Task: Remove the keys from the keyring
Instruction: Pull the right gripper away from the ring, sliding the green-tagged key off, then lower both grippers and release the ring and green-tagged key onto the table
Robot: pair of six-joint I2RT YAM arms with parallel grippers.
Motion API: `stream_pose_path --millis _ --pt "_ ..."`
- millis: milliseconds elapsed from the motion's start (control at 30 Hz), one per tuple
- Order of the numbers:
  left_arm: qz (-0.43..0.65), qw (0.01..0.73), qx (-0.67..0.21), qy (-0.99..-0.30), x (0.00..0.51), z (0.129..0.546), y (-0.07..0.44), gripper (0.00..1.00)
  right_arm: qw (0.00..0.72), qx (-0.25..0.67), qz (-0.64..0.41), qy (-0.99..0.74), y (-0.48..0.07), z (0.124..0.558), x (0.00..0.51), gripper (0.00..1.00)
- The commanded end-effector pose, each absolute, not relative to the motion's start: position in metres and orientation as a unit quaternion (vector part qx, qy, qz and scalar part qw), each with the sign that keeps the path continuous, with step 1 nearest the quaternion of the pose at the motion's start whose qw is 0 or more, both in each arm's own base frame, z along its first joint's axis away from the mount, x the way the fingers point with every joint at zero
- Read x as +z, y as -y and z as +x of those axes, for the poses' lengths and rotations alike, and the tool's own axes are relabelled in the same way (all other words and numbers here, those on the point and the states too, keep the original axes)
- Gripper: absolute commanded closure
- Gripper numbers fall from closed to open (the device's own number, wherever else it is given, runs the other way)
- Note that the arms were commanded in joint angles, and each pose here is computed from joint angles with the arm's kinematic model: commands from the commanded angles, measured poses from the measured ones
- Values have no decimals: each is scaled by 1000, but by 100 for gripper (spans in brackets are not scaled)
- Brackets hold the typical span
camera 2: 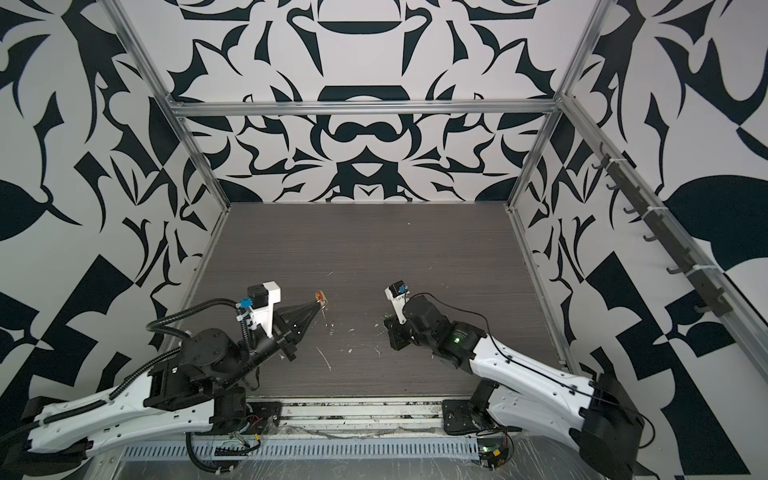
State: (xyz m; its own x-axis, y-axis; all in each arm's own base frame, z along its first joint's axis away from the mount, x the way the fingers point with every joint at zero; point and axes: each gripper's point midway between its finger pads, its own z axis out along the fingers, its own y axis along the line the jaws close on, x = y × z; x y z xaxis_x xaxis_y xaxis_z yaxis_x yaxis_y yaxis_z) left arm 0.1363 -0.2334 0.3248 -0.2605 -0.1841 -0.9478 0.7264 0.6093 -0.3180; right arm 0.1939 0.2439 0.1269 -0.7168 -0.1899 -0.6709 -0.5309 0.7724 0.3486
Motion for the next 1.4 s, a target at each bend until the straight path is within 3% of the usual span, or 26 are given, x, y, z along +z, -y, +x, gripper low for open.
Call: stream_pose_path --millis 0,267,300,400,500,533,567,833,1200,1300,1367 --pt "175 557 -363 -727 291 147 235 100 290 295 -184 -892 -253 192 110 100" --pt "134 479 -339 -798 220 177 247 100 245 264 -152 -921 -245 200 65 100" --pt "124 470 -338 -806 212 181 246 100 241 257 -147 -924 -243 201 61 95" --pt "102 465 -332 -814 199 190 240 100 243 235 -131 -932 -233 205 56 69" --pt "83 449 -319 -830 184 200 235 100 258 226 -124 -931 -228 210 62 55" --pt "75 441 -315 -837 179 204 233 100 264 226 -125 -929 -228 211 66 29" --pt "69 434 -314 -841 174 208 232 100 271 224 -122 -928 -226 213 71 27" --pt "34 376 -306 -874 130 236 239 100 347 233 -122 -900 -214 218 120 29" --pt "60 279 -327 -901 76 241 288 100 380 225 -103 -891 -191 212 134 30" --pt "61 280 -341 -895 80 240 291 75 382 229 -102 -889 -190 210 136 29" --pt "56 291 -347 -890 89 239 288 63 388 234 -100 -886 -189 209 139 25"
